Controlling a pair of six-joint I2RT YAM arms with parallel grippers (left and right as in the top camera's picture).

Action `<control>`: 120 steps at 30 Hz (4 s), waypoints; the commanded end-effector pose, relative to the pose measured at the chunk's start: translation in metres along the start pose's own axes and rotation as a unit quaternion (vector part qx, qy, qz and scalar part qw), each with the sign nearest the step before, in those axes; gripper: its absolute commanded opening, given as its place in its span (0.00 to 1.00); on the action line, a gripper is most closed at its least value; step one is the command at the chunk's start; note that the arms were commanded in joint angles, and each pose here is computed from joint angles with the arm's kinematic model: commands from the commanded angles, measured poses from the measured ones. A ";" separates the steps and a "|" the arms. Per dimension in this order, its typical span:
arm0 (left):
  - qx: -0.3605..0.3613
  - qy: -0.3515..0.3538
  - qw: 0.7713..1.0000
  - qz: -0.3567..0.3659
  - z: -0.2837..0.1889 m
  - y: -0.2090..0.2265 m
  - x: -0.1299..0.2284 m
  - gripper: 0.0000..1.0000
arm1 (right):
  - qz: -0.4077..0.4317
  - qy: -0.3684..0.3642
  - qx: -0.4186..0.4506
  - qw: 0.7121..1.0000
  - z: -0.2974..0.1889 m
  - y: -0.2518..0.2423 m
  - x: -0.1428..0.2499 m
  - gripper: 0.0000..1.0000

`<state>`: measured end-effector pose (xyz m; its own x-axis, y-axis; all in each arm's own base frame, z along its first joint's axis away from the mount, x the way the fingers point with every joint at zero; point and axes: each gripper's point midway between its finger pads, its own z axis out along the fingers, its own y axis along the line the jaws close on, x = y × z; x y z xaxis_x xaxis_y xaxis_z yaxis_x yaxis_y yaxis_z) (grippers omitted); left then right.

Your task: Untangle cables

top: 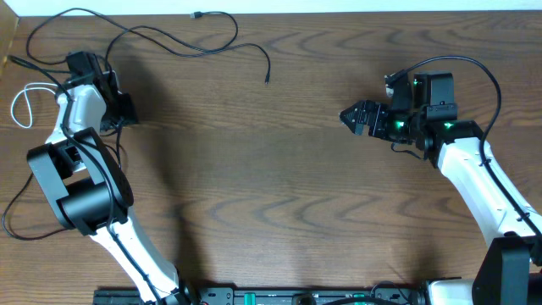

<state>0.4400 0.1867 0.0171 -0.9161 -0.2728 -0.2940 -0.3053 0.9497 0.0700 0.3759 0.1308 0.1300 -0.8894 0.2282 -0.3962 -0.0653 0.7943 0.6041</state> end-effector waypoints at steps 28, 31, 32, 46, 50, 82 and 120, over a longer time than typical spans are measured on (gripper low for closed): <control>0.099 0.077 0.992 0.021 -0.017 -0.054 0.048 0.07 | -0.005 -0.004 0.002 1.000 0.000 0.002 -0.002 0.99; 0.122 0.060 0.990 0.027 -0.032 -0.066 0.041 0.07 | -0.005 -0.004 0.002 1.000 0.000 0.002 -0.002 0.99; 0.122 0.056 0.990 0.030 -0.037 -0.067 0.040 0.07 | -0.005 -0.004 0.002 1.000 0.000 0.002 -0.002 0.99; 0.003 0.139 0.990 0.004 -0.062 -0.028 0.081 0.64 | -0.006 -0.004 0.002 1.000 0.000 0.002 -0.002 0.99; 0.005 0.123 0.992 -0.007 -0.072 -0.028 0.072 0.82 | -0.005 -0.004 0.002 1.000 0.000 0.002 -0.002 0.99; -0.051 0.072 0.641 -0.763 -0.083 0.161 0.127 0.97 | -0.020 -0.009 0.017 1.000 0.000 -0.003 -0.004 0.99; -0.177 -0.059 0.738 -0.648 -0.011 0.296 0.134 0.08 | -0.006 -0.004 0.014 1.000 0.000 -0.002 -0.002 0.99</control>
<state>0.2233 0.4222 0.0124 0.3912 -0.8464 -0.3615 -0.9202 -0.3536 -0.1679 0.3763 0.1254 0.1260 -0.8867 0.2231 -0.4049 -0.0568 0.8166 0.5744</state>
